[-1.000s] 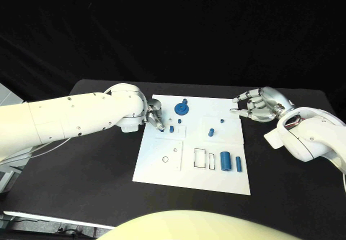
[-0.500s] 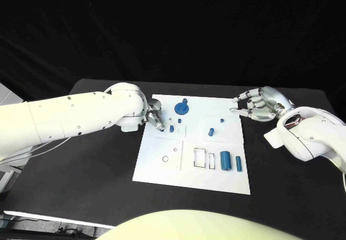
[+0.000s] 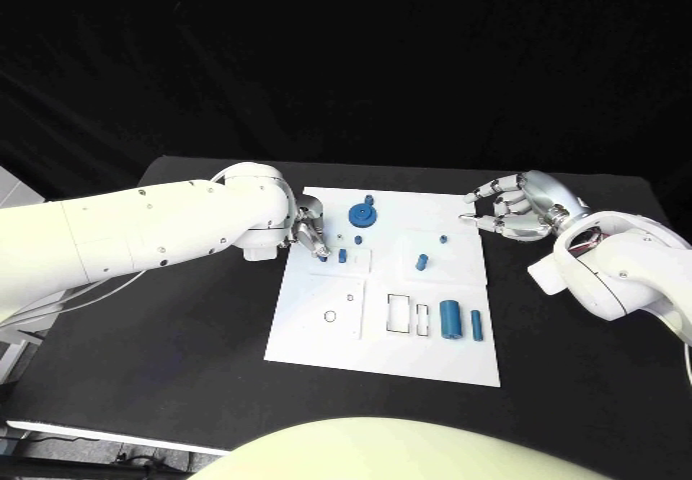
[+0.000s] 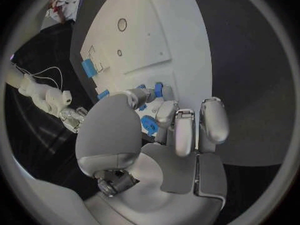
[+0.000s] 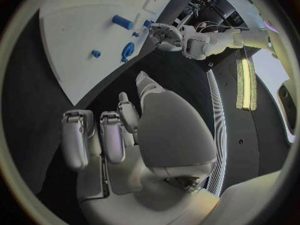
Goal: Assemble the parts on the task board
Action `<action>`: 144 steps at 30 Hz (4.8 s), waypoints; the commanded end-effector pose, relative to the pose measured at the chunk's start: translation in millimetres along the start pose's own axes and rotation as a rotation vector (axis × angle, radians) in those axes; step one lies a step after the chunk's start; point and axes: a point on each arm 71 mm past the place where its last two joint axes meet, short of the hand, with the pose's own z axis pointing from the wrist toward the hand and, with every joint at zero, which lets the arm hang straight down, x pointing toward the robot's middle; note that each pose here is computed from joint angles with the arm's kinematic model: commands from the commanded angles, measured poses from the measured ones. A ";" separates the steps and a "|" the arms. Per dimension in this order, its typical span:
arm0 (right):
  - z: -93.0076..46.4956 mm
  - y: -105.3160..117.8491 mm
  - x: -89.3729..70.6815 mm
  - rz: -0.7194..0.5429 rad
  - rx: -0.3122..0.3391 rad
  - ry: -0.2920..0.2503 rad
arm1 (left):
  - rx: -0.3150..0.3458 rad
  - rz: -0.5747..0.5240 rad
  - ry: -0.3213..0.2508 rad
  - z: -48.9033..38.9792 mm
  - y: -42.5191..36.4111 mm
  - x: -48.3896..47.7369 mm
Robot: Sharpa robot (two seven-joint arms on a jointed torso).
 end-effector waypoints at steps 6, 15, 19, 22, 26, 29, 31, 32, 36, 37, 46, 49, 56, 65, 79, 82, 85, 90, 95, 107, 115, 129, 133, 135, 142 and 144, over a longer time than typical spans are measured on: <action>-0.5 1.1 0.8 -0.003 -0.015 0.005 | 0.007 -0.001 0.073 2.8 -3.1 9.6; -0.6 1.3 0.8 -0.003 -0.016 0.005 | 0.003 -0.012 0.065 3.9 -2.1 8.7; -0.7 1.5 1.0 -0.002 -0.017 0.005 | -0.001 -0.012 0.060 4.2 -0.9 8.0; -0.7 1.6 0.9 -0.002 -0.018 0.005 | -0.005 -0.005 0.059 4.4 0.4 7.7; -0.8 1.5 0.7 -0.002 -0.019 0.004 | -0.012 0.001 0.057 4.8 2.3 7.0; -0.9 1.5 0.6 -0.002 -0.019 0.003 | -0.016 0.005 0.054 5.0 3.4 6.5; -0.9 1.5 0.6 -0.002 -0.019 0.003 | -0.018 0.006 0.053 5.2 3.9 6.3; -0.9 1.5 0.6 -0.002 -0.019 0.003 | -0.018 0.006 0.053 5.2 4.1 6.2; -1.0 1.5 0.5 -0.002 -0.019 0.002 | -0.023 0.006 0.048 5.5 5.4 5.5; -1.0 1.5 0.4 -0.002 -0.019 0.002 | -0.024 0.006 0.046 5.6 6.0 5.1; -1.2 1.1 0.1 -0.002 -0.018 0.001 | -0.037 -0.003 0.013 4.3 12.0 1.4; -1.2 1.0 0.1 -0.002 -0.018 0.001 | -0.033 -0.011 -0.011 1.8 12.2 -0.5; -1.0 -0.1 0.1 -0.002 -0.017 0.001 | 0.005 -0.067 -0.088 -8.0 5.7 -9.8; -0.8 -1.6 0.7 -0.002 -0.011 0.002 | 0.040 -0.141 -0.159 -18.2 3.0 -20.3; -1.5 -3.3 -0.7 -0.003 -0.008 -0.004 | 0.435 -0.216 -0.432 -22.6 -15.8 -27.8; -1.7 -3.8 -1.2 -0.003 -0.007 -0.005 | 0.524 -0.138 -0.507 -21.9 -23.5 -22.8; -1.8 -4.0 -1.3 -0.003 -0.007 -0.005 | 0.555 -0.069 -0.531 -19.1 -27.6 -17.3; -1.9 -4.2 -1.3 -0.003 -0.007 -0.004 | 0.550 0.048 -0.530 -11.4 -34.2 -8.7; -1.6 -4.3 -0.2 -0.003 -0.007 -0.002 | 0.527 0.126 -0.499 -4.3 -40.8 -2.9; -1.7 -6.2 4.1 -0.005 -0.007 0.003 | 0.453 0.216 -0.427 8.3 -46.5 4.3; -1.8 -6.2 3.9 -0.006 -0.009 -0.003 | 0.416 0.241 -0.377 12.4 -47.3 7.6; -1.7 -4.8 2.8 -0.006 -0.024 -0.026 | 0.393 0.245 -0.373 16.2 -46.1 6.4; -1.7 -4.6 3.0 -0.006 -0.025 -0.025 | 0.394 0.240 -0.372 16.8 -45.8 6.0; -1.6 -4.5 3.2 -0.006 -0.026 -0.024 | 0.397 0.237 -0.372 16.9 -46.2 6.0; -1.9 -4.7 3.1 -0.006 -0.025 -0.023 | 0.414 0.223 -0.366 17.3 -48.5 6.5; -2.0 -4.8 2.9 -0.006 -0.024 -0.023 | 0.416 0.220 -0.362 17.7 -48.8 6.9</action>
